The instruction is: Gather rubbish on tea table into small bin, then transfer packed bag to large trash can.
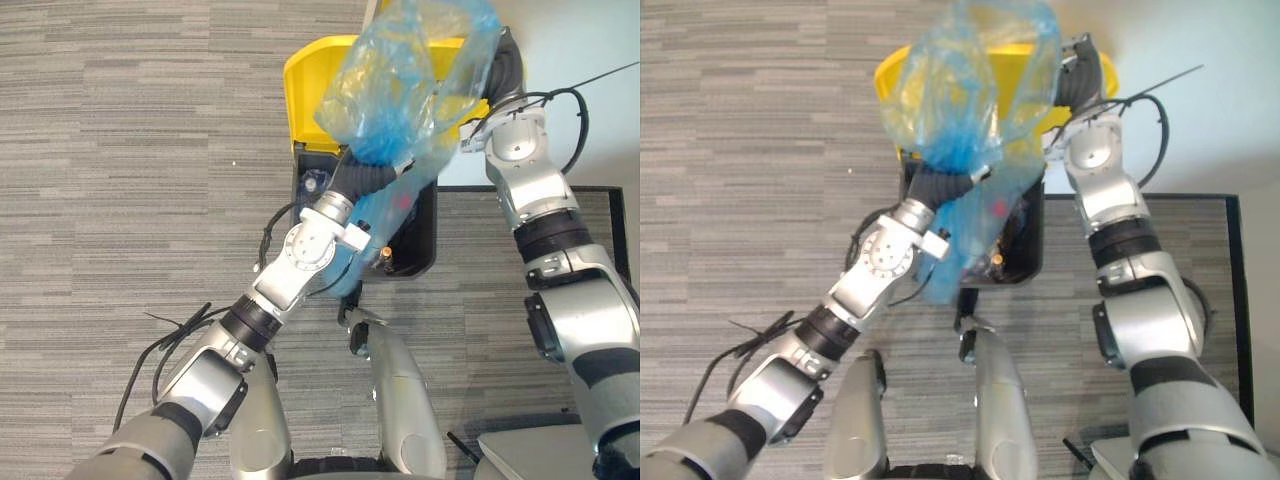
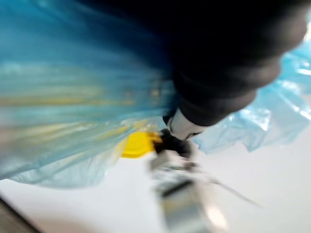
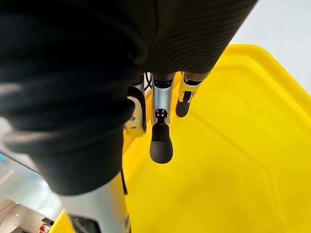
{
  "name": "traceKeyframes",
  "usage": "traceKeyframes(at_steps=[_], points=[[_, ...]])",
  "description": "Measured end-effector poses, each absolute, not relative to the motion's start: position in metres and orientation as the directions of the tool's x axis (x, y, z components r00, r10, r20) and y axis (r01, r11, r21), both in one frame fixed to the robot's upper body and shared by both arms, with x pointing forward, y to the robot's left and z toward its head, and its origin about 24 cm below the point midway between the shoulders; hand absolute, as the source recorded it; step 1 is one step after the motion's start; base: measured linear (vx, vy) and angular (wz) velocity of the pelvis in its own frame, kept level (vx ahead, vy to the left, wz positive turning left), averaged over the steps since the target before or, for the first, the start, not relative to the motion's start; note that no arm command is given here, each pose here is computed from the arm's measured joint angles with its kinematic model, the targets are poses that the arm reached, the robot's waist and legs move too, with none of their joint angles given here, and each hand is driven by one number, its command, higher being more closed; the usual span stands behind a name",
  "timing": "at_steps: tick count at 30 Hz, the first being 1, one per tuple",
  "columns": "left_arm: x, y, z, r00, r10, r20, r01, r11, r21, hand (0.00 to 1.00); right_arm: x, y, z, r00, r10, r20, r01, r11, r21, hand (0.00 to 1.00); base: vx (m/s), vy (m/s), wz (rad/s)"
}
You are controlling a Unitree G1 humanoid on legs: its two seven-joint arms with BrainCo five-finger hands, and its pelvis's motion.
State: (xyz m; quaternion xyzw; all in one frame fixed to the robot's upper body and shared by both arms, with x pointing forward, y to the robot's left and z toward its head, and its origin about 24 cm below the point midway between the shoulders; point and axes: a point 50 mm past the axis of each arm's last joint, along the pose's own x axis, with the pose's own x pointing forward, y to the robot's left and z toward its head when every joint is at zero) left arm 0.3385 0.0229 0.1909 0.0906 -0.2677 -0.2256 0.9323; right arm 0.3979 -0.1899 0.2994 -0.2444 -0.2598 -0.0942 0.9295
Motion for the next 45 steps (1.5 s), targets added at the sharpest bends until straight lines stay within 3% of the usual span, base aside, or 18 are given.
traceKeyframes(at_steps=[5, 13, 23, 24, 31, 45], points=[[0.352, 0.028, 0.17, 0.818, -0.455, 0.352, 0.342, 0.877, 0.337, 1.0, 0.392, -0.175, 0.309, 0.814, -0.001, 0.58, 0.276, 0.88, -0.386, 0.0, 0.0, -0.022, -0.09], [0.36, 0.02, 0.156, 0.836, -0.485, 0.256, 0.343, 0.827, 0.445, 1.0, 0.387, -0.15, 0.311, 0.788, 0.058, 0.612, 0.219, 0.904, -0.368, 0.0, -0.01, -0.023, -0.02], [0.376, 0.046, 0.142, 0.925, -0.331, 0.186, 0.198, 0.839, 0.507, 1.0, 0.376, -0.121, 0.312, 0.742, 0.154, 0.653, 0.14, 0.916, -0.375, 0.0, -0.02, -0.034, 0.01], [0.377, 0.048, 0.14, 0.931, -0.319, 0.178, 0.184, 0.829, 0.527, 0.0, 0.374, -0.12, 0.31, 0.738, 0.159, 0.656, 0.135, 0.917, -0.374, 0.0, -0.02, -0.023, 0.08], [0.383, 0.059, 0.137, 0.961, -0.222, 0.166, 0.079, 0.793, 0.604, 0.0, 0.369, -0.105, 0.301, 0.737, 0.198, 0.647, 0.075, 0.927, -0.368, 0.0, -0.01, -0.019, 0.02], [0.382, 0.061, 0.125, 0.974, -0.186, 0.126, 0.042, 0.702, 0.711, 0.0, 0.364, -0.09, 0.299, 0.719, 0.245, 0.65, 0.046, 0.917, -0.397, 0.0, -0.01, -0.001, 0.0]])
